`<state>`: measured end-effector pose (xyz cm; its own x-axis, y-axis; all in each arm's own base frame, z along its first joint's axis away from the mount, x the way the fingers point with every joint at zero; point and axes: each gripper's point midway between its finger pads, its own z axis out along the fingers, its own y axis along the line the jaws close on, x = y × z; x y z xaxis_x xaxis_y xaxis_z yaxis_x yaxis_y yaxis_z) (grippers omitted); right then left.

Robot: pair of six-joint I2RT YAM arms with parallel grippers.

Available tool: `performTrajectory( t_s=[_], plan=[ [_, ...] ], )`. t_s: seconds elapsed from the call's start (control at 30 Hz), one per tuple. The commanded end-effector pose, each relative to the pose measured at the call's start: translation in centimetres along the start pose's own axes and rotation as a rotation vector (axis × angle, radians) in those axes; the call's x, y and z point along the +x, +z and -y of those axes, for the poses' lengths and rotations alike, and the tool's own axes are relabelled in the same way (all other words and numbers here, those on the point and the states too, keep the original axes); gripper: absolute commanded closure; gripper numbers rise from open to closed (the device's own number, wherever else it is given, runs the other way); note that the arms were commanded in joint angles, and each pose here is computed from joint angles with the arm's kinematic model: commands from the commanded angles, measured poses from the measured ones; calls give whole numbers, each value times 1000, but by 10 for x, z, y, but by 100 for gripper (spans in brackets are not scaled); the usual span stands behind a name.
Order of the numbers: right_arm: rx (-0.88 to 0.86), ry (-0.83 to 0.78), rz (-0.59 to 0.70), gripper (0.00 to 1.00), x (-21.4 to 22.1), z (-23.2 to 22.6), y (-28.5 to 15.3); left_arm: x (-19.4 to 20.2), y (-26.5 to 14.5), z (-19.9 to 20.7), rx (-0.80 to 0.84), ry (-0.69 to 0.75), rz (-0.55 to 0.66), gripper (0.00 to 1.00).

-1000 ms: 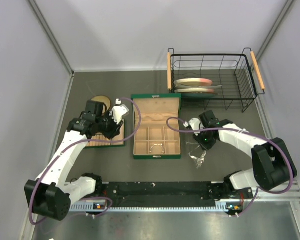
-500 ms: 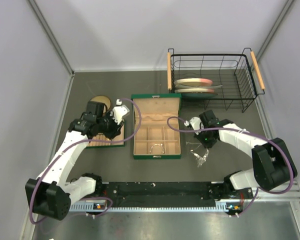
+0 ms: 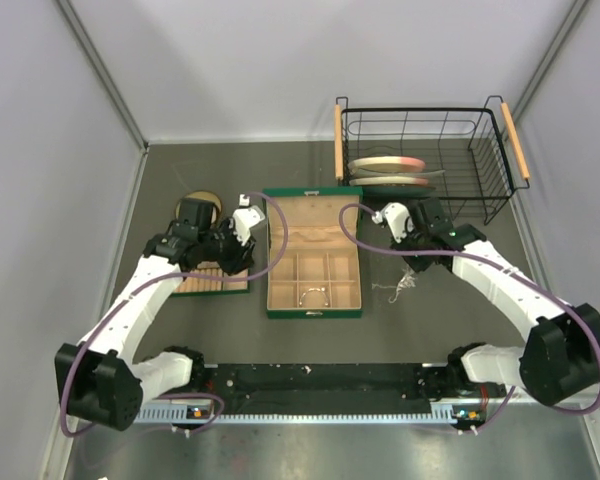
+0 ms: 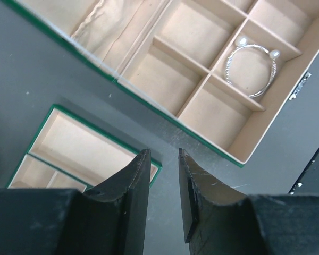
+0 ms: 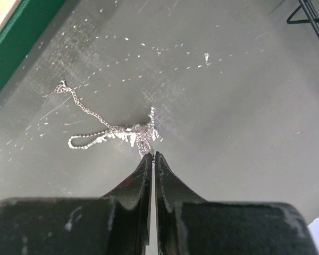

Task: Organize the mixed jewelry

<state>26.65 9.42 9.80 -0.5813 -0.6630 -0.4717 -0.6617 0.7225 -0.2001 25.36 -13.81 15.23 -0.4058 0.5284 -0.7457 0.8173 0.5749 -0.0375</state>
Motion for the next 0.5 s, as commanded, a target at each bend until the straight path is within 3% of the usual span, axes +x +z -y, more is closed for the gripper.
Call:
performTrajectory(
  t_s=[0.0,0.47],
  plan=[
    [-15,10,38,100,-11,-2,-16,-32,6,10,84,45,100,67],
    [-89,-1,138,100,-38,-11,-60,-90,27,55,328,94,266,67]
  ],
)
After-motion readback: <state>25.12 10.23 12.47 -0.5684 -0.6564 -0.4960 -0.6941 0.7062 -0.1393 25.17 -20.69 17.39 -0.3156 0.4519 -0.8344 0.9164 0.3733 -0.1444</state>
